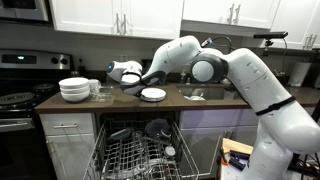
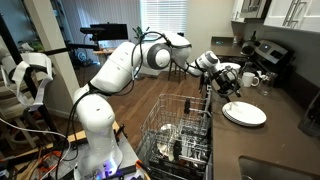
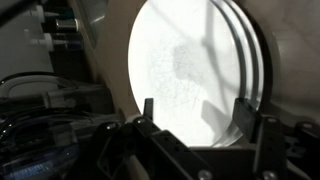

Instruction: Put one white plate inside the dishwasher

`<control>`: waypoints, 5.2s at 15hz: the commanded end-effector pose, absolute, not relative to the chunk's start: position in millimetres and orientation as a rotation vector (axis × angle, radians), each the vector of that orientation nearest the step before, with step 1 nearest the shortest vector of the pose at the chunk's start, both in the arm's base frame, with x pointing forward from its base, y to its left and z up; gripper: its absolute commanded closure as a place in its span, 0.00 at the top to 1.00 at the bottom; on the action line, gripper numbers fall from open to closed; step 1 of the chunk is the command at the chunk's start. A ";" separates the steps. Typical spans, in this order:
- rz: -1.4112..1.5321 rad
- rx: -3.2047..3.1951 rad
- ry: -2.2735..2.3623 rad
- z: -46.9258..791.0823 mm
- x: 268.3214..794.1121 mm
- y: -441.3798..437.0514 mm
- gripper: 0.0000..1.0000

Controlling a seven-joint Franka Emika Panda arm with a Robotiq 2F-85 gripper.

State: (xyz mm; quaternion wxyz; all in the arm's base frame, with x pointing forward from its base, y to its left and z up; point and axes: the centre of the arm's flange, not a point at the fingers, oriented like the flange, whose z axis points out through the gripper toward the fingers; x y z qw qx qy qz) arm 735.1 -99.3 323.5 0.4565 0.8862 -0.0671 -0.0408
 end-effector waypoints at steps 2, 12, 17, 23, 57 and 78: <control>-0.084 2.200 -0.186 325.8 731.7 -103.5 0.44; -0.079 2.198 -0.199 330.9 730.3 -109.2 0.86; -0.080 2.191 -0.204 333.8 729.6 -109.2 0.85; -0.089 2.175 -0.202 337.1 730.5 -104.5 0.87; -0.004 2.237 -0.226 344.1 735.7 -101.1 0.80; -0.061 2.232 -0.238 323.4 735.0 -98.3 0.60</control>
